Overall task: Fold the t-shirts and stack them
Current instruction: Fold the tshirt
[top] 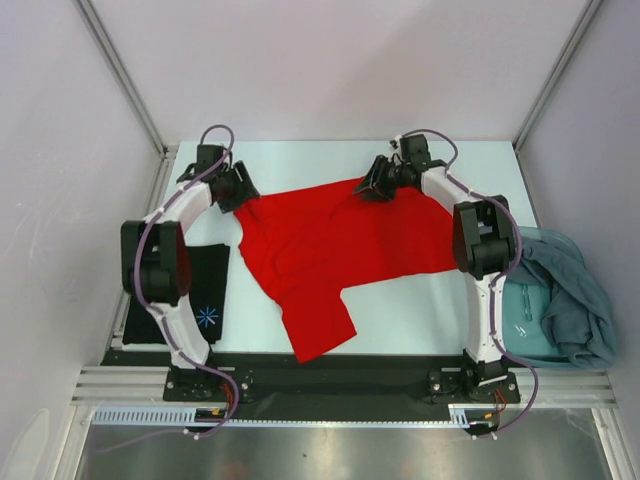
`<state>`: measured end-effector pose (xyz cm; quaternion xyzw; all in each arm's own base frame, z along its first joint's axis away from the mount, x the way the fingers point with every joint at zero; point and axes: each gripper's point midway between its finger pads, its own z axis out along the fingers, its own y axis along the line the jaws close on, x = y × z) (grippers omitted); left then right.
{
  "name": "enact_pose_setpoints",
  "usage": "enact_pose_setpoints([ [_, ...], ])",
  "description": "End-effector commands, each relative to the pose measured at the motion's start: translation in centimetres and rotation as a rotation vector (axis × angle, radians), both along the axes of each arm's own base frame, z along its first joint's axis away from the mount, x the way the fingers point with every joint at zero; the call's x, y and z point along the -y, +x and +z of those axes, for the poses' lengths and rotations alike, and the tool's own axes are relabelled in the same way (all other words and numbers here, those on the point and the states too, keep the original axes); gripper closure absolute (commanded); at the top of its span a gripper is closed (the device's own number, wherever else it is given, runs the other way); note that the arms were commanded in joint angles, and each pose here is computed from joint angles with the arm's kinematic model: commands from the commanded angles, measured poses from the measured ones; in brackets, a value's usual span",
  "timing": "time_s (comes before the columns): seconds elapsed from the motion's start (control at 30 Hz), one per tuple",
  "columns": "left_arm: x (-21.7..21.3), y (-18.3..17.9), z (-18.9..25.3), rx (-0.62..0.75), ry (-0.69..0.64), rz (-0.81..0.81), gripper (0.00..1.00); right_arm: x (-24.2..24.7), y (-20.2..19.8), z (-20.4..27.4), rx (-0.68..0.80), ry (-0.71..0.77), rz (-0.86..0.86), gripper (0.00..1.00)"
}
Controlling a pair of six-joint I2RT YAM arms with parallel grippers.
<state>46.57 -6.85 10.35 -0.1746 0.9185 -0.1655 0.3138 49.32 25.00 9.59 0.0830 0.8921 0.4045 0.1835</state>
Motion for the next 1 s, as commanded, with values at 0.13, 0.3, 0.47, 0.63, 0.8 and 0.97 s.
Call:
enact_pose_setpoints([
  [0.13,-1.0,5.7,-1.2,-0.005,0.043,-0.023,0.36,4.7,6.7,3.0,0.113,0.07,-0.162,0.57],
  [0.3,-0.7,7.7,-4.1,-0.042,0.021,-0.033,0.37,7.9,8.3,2.4,0.108,0.055,-0.224,0.57],
  [0.47,-2.3,8.0,-5.5,-0.085,0.055,0.004,0.64,9.8,10.4,0.8,0.104,0.018,-0.304,0.59],
  [0.63,-4.8,8.8,-5.4,-0.065,0.084,0.038,1.0,12.3,13.1,-0.2,0.108,-0.002,-0.401,0.68],
  [0.8,-7.6,8.9,-4.8,-0.045,0.135,0.111,1.0,15.9,14.4,-0.9,0.092,-0.003,-0.491,0.68],
  [0.97,-7.3,9.5,-4.1,-0.02,0.068,0.079,0.83,17.7,14.8,0.1,0.098,-0.006,-0.5,0.68],
])
